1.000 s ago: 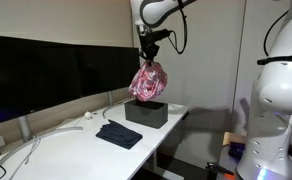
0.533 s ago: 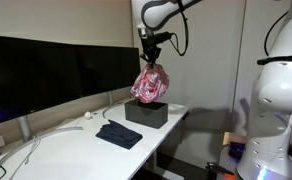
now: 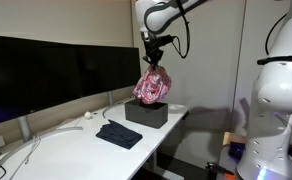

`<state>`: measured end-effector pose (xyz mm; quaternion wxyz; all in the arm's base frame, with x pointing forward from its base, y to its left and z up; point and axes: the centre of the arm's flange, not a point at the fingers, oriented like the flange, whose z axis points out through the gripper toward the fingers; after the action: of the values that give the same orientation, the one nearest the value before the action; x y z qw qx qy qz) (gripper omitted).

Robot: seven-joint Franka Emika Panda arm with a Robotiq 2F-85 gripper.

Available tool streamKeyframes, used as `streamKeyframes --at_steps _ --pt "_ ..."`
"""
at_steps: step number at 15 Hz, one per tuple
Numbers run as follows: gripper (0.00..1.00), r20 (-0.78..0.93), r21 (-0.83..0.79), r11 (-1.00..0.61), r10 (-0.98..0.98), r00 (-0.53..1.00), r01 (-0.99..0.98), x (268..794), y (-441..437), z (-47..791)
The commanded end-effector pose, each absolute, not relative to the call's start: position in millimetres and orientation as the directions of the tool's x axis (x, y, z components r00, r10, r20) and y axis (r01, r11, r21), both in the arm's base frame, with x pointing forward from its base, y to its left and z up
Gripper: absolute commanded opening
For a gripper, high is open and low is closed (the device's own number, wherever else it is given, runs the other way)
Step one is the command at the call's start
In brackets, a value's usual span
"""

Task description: Put the left cloth in the box

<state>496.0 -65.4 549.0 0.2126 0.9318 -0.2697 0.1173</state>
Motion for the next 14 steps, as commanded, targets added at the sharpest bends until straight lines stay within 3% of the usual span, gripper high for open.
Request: streamKeyframes --at_steps 1,14 --pt "0.02 0.357 0.315 -0.742 -0.484 0.799 -0.591 486 -89 550" --pt "0.02 0.361 0.326 -0.739 -0.480 0.800 -0.590 509 -101 549"
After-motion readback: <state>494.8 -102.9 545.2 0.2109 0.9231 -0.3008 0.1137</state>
